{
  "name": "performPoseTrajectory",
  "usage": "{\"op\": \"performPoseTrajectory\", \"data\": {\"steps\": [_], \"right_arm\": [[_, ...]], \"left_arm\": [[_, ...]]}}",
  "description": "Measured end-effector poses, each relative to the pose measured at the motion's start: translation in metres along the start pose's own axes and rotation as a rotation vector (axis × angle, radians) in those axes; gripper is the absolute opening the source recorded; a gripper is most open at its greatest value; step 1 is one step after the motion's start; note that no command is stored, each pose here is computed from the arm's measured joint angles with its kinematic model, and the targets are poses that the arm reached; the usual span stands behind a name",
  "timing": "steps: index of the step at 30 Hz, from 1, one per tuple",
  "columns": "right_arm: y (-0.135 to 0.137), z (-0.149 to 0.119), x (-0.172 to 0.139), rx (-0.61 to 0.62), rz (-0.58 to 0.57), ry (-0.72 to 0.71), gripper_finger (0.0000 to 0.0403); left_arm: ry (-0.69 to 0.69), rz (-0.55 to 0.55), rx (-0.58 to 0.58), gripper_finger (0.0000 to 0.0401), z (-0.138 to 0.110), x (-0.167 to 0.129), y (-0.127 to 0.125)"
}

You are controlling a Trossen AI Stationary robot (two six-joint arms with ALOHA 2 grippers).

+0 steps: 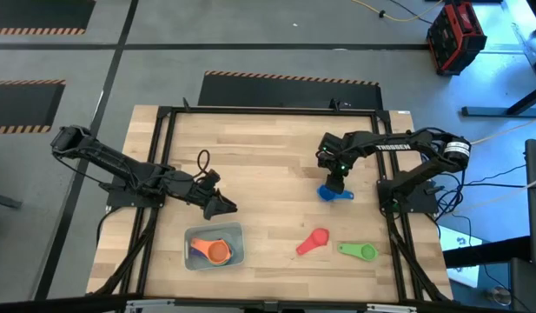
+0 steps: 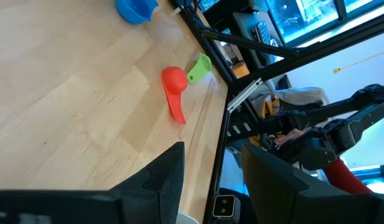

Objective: Nest measuring cups in basket
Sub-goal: Stack the blue measuring cup on top of the orange measuring cup in the gray bin

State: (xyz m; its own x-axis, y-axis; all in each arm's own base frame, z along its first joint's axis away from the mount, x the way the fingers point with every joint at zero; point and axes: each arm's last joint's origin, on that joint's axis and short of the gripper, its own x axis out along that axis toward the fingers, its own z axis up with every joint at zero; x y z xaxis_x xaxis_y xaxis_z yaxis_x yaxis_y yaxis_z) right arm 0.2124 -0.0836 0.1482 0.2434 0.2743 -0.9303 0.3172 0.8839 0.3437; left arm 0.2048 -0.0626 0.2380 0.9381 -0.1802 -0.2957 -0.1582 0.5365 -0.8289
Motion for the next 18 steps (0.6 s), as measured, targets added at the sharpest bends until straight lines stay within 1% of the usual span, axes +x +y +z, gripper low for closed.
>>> {"op": "performPoseTrajectory", "data": {"steps": [5,7,13,18], "right_arm": [[0.0,0.0,-0.0001,0.002,0.0,0.0,0.0086],[0.0,0.0,-0.0001,0.006,0.0,0.0,0.0084],[0.0,0.0008,-0.0001,0.074,0.001,-0.009,0.0081],[0.0,0.0014,-0.0001,0.076,0.002,-0.014,0.0081]], "left_arm": [[-0.02,0.011,0.019,0.0152,0.0006,0.0,0.0003],[-0.026,0.014,0.039,0.0152,0.0008,0.0,0.0004],[-0.064,0.037,0.09,0.0152,0.002,-0.0001,0.001],[-0.095,0.058,0.129,0.0152,0.003,-0.0002,0.0015]]}}
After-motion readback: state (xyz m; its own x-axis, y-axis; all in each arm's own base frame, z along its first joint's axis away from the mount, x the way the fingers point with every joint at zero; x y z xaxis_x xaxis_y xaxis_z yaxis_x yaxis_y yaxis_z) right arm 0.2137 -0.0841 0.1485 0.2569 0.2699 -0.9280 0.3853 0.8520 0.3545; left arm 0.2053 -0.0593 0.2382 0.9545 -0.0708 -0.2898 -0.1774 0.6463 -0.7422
